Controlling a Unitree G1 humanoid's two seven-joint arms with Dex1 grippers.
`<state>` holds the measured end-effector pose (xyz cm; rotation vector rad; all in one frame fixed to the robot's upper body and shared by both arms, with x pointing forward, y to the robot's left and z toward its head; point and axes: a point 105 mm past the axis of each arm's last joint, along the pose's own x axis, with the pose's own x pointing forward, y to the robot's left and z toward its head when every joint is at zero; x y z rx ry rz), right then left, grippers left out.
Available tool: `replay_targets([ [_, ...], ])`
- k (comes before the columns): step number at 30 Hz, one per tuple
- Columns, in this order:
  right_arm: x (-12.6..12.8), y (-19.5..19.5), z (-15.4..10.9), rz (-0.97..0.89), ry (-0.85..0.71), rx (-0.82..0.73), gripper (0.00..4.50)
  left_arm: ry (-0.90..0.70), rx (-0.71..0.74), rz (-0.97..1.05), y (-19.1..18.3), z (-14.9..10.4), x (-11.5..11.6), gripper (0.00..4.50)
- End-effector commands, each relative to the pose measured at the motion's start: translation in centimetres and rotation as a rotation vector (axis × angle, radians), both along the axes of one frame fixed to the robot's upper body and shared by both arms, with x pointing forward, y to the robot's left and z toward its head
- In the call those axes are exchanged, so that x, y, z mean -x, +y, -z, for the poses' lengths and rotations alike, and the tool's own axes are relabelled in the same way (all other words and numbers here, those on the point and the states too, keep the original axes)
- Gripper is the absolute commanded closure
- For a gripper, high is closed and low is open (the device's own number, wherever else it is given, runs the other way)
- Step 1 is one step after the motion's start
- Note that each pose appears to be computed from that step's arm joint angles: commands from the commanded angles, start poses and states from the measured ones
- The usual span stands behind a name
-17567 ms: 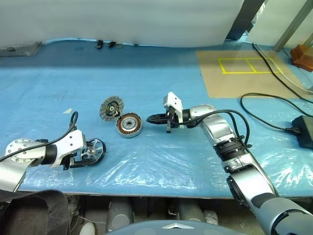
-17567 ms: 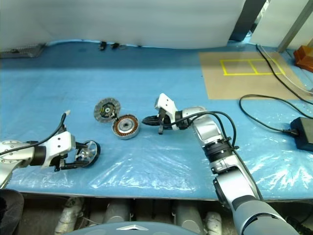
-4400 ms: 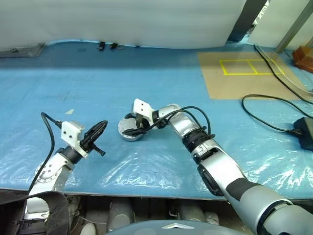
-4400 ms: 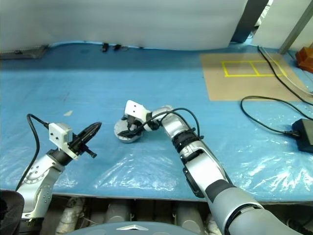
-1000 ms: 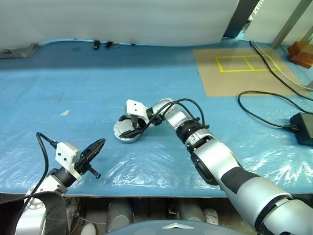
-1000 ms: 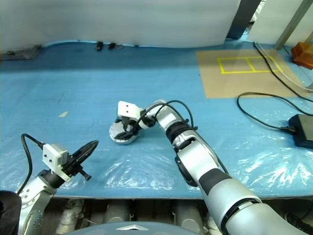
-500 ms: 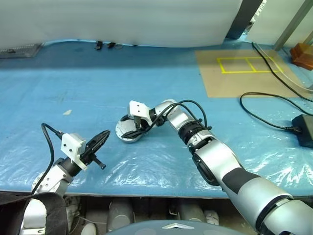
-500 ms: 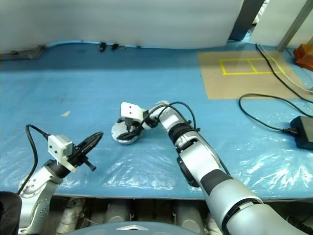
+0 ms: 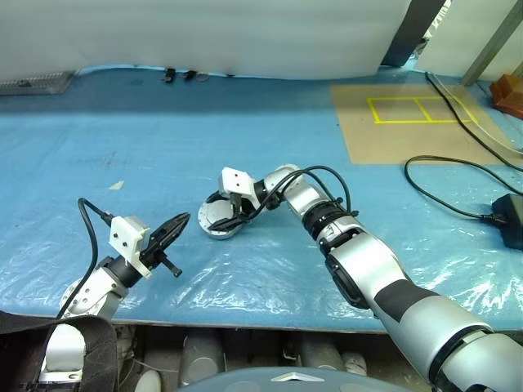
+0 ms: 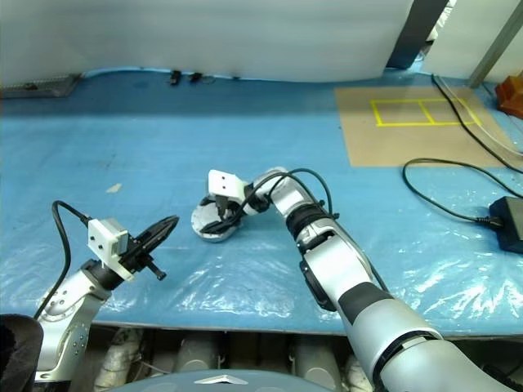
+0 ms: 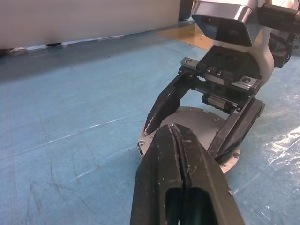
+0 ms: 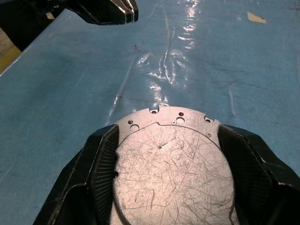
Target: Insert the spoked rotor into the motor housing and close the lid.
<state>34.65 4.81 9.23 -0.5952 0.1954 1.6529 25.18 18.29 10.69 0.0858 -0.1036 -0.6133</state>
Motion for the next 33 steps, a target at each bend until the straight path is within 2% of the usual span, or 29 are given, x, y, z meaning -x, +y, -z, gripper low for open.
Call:
replay_targets([
  [1, 0.5, -1.8, 2.3, 0.009, 0.102, 0.077, 1.48, -0.025, -0.013, 0.011, -0.2, -0.8, -0.1, 4.50],
  [7, 0.6, -1.6, 1.7, -0.007, 0.122, 0.041, 1.48, -0.025, -0.016, 0.025, -0.6, -0.9, -0.3, 4.50],
  [12, -0.2, -1.7, 2.3, 0.037, 0.023, 0.081, 1.48, -0.027, -0.015, 0.033, -0.9, -1.0, -0.5, 4.50],
  [21, 0.4, -2.3, 3.4, -0.007, -0.017, 0.120, 1.48, -0.029, -0.017, 0.051, -1.4, -1.2, -0.8, 4.50],
  [33, 0.5, -2.2, 2.9, -0.047, -0.049, 0.102, 1.48, -0.034, -0.021, 0.055, -1.5, -1.3, -1.1, 4.50],
])
